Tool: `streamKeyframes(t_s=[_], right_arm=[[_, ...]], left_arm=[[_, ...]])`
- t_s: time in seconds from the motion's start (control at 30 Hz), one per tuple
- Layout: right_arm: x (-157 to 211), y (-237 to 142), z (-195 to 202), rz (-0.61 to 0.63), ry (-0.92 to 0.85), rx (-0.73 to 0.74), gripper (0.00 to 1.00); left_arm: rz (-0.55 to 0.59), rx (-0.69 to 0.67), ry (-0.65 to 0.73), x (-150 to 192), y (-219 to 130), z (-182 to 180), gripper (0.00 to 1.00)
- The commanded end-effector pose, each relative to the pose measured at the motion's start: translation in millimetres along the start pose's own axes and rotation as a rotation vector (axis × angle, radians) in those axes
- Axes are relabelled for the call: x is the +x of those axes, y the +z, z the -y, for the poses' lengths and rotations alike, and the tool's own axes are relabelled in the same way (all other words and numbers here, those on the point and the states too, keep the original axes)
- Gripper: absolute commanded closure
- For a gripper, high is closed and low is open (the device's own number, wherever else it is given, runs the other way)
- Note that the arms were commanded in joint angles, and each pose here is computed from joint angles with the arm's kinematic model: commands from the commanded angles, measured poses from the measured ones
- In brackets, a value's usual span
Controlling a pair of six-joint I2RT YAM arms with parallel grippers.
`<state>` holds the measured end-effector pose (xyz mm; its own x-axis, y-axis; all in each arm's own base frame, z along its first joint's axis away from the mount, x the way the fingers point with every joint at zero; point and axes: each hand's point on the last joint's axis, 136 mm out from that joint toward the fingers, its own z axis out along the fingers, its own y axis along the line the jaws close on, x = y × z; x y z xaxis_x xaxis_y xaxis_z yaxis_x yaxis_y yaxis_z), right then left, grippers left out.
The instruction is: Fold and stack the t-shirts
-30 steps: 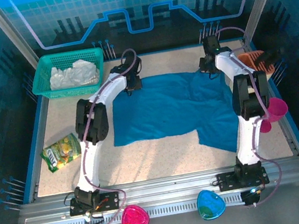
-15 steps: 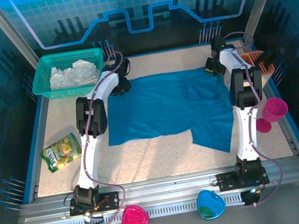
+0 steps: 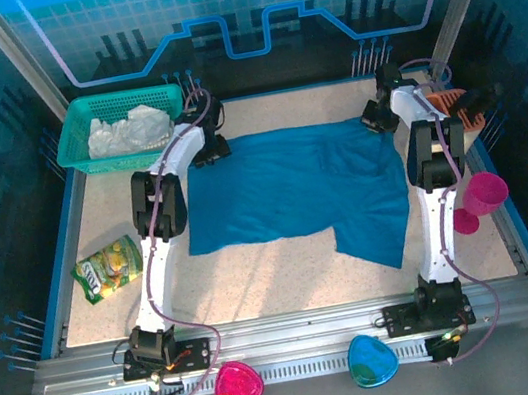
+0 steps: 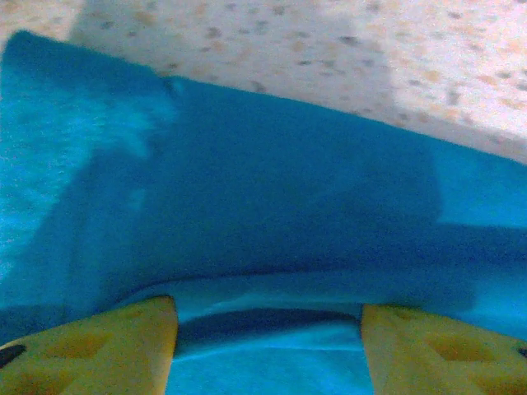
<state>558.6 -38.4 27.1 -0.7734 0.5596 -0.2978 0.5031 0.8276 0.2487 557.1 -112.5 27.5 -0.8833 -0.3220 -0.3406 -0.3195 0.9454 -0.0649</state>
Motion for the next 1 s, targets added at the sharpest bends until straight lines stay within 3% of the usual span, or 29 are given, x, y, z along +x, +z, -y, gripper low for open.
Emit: streamKeyframes(t_s=[0.0, 0.2, 0.4, 0.57, 0.7, 0.83, 0.97], right_arm=[[-15, -45, -28, 0.069, -0.12, -0.092, 0.85], [-4, -134, -66, 0.2, -0.313, -0.181, 0.74], [46, -190, -72, 0.232, -0.414, -0.259, 0.72], [92, -221, -68, 0.233, -0.471, -0.31, 0.69], [122, -234, -66, 0.216, -0.52, -0.327, 0.67], [138, -235, -62, 0.186, -0.538, -0.326, 0.67], [143, -230, -62, 0.169, -0.539, -0.326, 0.67]], left_arm=[[0.114, 0.162, 0.102, -28, -74, 45, 0.31], [0.266, 0.188, 0.135, -45, -180, 42, 0.28], [0.286, 0.133, 0.086, -2, -237, -10, 0.28], [0.181, 0.064, 0.032, 70, -235, -64, 0.3], [0.021, -0.005, -0.074, 135, -213, -105, 0.4], [-0.119, 0.021, -0.189, 189, -183, -117, 0.52], [-0.182, 0.068, -0.31, 224, -153, -118, 0.56]])
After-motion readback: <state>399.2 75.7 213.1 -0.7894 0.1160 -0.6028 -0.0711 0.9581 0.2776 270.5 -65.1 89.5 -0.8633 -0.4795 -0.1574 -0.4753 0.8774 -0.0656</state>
